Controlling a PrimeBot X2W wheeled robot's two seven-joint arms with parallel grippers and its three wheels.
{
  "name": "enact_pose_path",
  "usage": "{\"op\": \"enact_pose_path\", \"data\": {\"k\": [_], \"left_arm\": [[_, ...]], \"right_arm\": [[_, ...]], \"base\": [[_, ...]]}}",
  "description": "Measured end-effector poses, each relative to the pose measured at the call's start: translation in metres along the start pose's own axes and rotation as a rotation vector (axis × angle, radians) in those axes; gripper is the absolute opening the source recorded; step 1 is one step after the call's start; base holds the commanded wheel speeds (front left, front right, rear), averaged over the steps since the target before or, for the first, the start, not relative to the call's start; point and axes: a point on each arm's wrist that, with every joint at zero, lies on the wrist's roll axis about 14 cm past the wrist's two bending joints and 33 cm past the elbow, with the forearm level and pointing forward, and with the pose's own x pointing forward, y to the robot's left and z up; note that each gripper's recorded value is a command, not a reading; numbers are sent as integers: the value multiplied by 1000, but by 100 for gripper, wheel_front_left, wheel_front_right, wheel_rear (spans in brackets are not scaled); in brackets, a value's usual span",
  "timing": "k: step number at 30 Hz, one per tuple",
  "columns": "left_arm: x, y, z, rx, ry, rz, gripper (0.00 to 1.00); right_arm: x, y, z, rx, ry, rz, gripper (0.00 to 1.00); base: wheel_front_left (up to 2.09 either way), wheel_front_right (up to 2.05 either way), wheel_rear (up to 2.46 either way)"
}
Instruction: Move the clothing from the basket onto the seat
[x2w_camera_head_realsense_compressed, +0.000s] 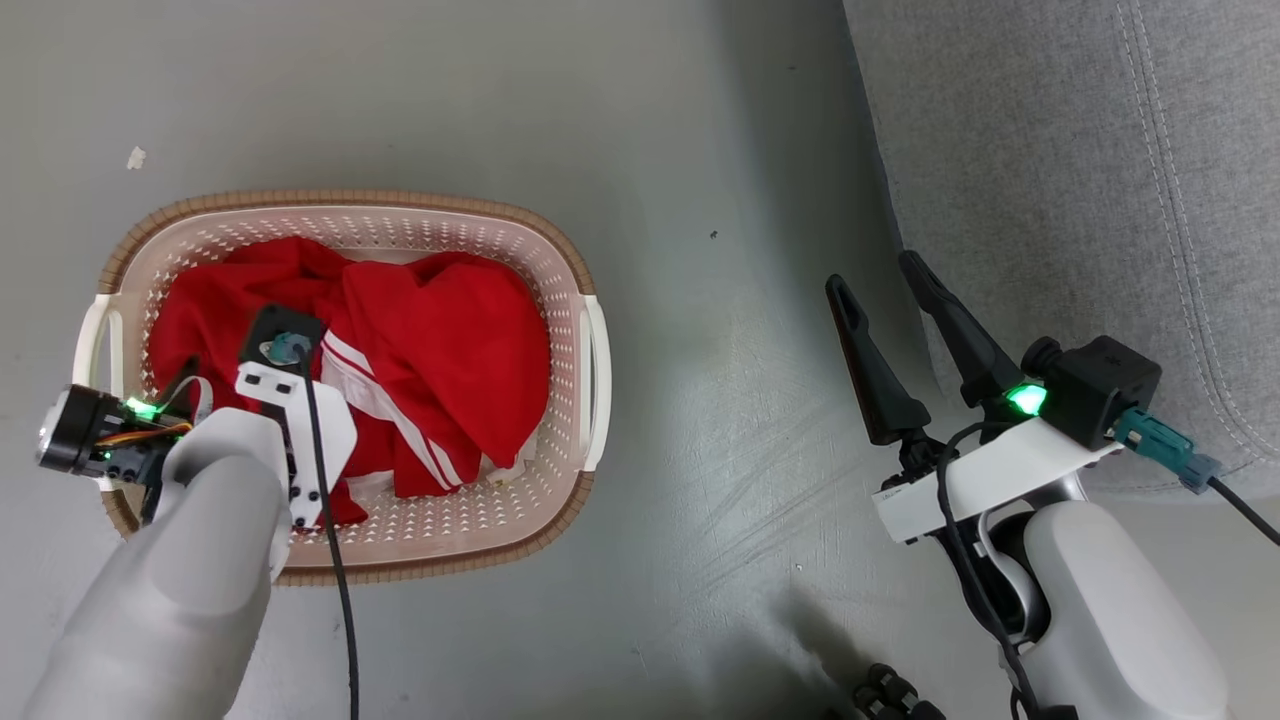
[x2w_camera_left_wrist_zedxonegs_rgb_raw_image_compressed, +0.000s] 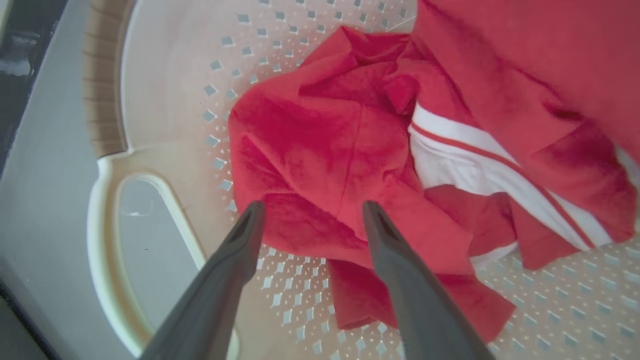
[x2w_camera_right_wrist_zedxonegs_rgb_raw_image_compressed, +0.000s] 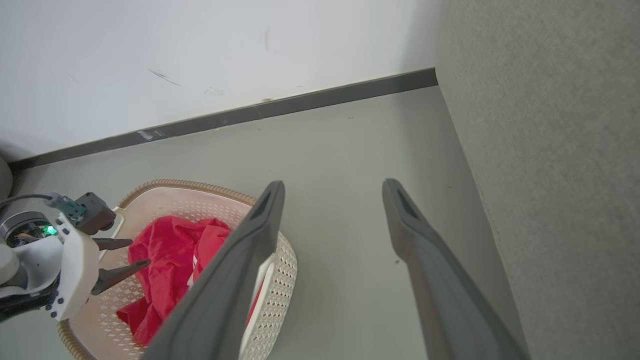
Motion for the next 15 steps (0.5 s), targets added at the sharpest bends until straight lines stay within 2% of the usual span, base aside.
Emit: {"op": "enact_pose_path", "data": {"k": [15], "left_arm": [[20,0,-8,-23,40,4,100]], "right_arm": [[1,-8,-14,3,33,-21,100]], "base": [[0,0,0]]}}
